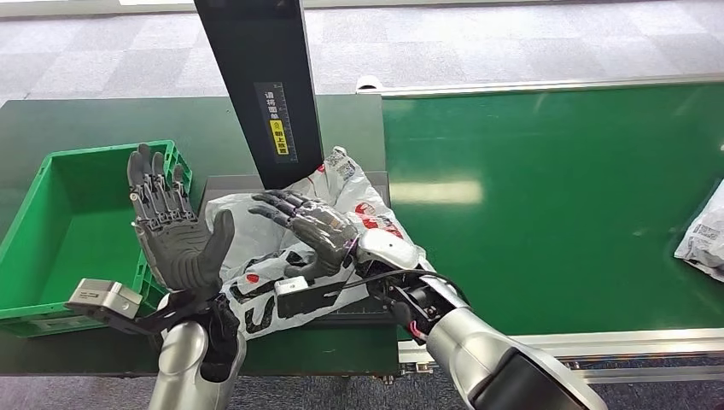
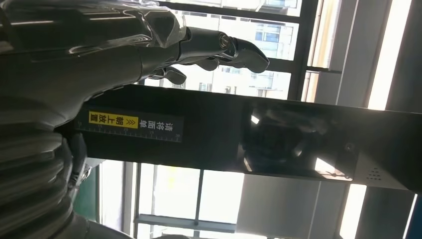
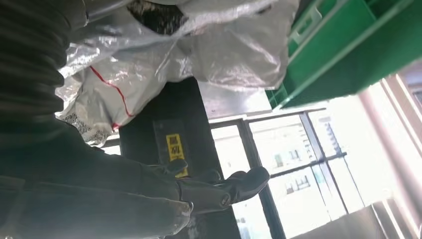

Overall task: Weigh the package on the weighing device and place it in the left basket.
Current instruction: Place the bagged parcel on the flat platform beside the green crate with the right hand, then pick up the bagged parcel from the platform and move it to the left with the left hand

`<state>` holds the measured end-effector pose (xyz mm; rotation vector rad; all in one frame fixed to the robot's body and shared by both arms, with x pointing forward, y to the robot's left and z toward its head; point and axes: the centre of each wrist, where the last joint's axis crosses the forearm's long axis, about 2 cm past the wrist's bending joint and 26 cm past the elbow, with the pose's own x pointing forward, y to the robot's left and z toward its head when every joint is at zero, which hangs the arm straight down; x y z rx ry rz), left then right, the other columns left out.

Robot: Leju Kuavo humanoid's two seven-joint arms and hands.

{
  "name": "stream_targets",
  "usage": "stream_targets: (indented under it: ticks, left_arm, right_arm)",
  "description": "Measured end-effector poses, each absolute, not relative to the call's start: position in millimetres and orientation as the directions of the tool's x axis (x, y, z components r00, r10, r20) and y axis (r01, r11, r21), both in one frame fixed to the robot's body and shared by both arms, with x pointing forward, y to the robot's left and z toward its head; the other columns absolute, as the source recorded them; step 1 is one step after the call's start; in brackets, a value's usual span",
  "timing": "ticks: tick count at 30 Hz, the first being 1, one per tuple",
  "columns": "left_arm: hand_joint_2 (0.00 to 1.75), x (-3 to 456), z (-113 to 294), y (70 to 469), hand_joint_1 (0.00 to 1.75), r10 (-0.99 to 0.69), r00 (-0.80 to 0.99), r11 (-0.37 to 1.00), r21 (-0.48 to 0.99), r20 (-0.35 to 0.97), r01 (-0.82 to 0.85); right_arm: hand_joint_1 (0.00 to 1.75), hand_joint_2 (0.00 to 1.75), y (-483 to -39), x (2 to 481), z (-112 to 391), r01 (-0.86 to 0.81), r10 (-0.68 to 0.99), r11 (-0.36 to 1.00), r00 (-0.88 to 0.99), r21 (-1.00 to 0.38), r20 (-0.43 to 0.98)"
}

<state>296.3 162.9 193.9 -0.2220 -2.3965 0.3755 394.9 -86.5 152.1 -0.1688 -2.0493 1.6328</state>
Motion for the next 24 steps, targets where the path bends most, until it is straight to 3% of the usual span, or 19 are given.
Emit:
stream_targets:
  ticks: [4,6,9,12,16,24]
  left_arm:
    - [1.75,293.8,192.7,165.9,0.0,0.251,-0.748,0.942,-0.332,0.614,0.045]
    - [1.75,292.2,192.1,167.6,0.0,0.246,-0.749,0.942,-0.333,0.615,0.036]
    - [1.75,289.5,191.1,170.4,0.0,0.236,-0.751,0.942,-0.335,0.617,0.02]
    - [1.75,287.7,191.1,172.1,0.0,0.229,-0.754,0.942,-0.337,0.616,0.011]
    - [1.75,287.0,191.0,173.3,0.0,0.224,-0.755,0.942,-0.337,0.616,0.005]
    - [1.75,289.3,183.9,172.7,0.0,0.185,-0.739,0.954,-0.299,0.648,-0.024]
  right_arm:
    - [0.0,1.75,-89.7,395.9,152.7,-0.221,0.402,0.401,-0.829,-0.889,0.388]
    - [0.0,1.75,-91.5,396.0,152.4,-0.294,0.374,0.497,-0.777,-0.817,0.507]
    - [0.0,1.75,-96.4,396.1,152.3,-0.448,0.226,0.669,-0.638,-0.593,0.736]
    - [0.0,1.75,-105.6,399.6,156.2,-0.494,0.087,0.767,-0.552,-0.409,0.829]
    - [0.0,1.75,-117.6,403.7,162.1,-0.508,-0.067,0.832,-0.492,-0.224,0.868]
    - [0.0,1.75,-143.4,414.0,178.5,-0.466,-0.212,0.883,-0.5,-0.055,0.84]
